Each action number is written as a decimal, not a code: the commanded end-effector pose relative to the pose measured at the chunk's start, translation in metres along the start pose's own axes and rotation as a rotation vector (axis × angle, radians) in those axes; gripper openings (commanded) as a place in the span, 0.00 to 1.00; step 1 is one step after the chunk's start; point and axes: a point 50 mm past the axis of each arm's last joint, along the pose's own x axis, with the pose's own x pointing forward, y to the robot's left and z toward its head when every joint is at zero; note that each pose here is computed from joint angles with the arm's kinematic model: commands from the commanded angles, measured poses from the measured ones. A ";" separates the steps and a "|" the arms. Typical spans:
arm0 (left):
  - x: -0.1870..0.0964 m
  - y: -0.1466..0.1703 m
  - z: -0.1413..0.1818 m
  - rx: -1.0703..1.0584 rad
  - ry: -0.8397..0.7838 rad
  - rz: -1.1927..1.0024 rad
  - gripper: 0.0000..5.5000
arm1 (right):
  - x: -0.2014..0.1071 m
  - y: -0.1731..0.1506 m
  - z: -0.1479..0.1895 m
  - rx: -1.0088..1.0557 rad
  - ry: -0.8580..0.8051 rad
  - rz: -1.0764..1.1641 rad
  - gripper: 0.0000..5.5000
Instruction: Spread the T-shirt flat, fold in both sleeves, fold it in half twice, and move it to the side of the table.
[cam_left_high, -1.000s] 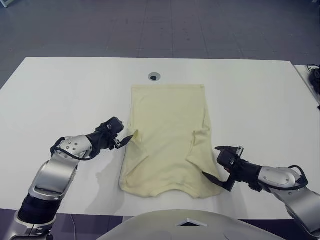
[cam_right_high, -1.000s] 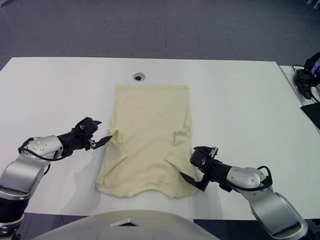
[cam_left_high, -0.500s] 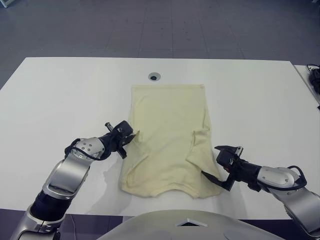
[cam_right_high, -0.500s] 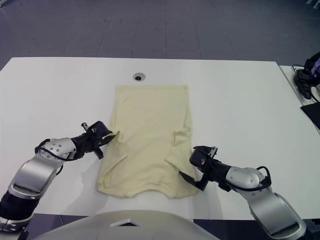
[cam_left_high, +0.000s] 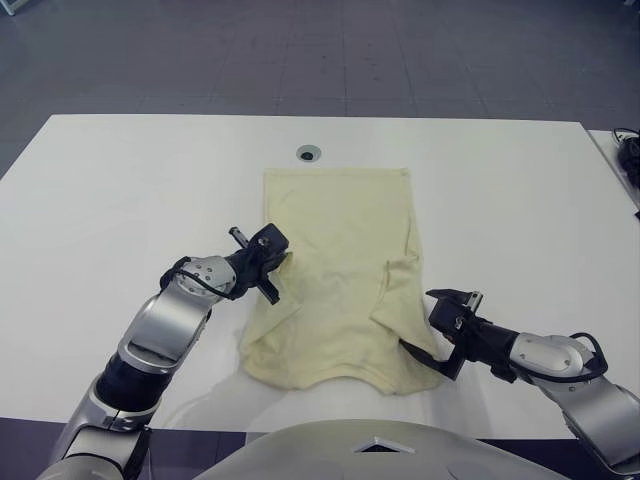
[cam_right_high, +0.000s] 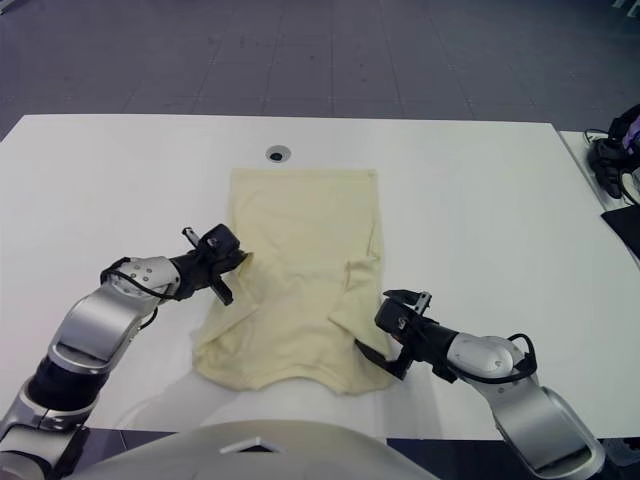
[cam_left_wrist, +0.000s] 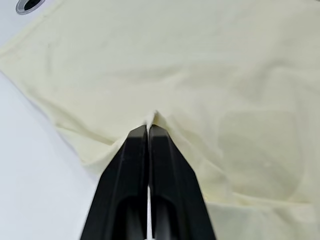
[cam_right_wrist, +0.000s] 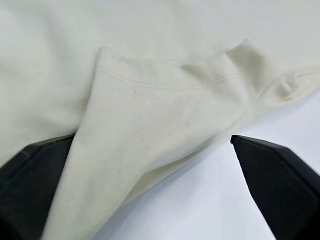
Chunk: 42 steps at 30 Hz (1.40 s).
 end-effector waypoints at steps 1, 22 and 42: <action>0.009 0.003 0.001 -0.009 0.022 0.040 0.00 | 0.003 0.001 -0.005 0.008 0.027 0.003 0.98; -0.071 0.073 0.018 -0.149 -0.301 0.265 0.47 | -0.018 -0.005 0.023 0.046 -0.088 -0.015 0.98; -0.010 0.009 -0.085 0.265 0.015 -0.026 0.98 | 0.058 -0.084 -0.006 -0.272 0.059 -0.223 0.98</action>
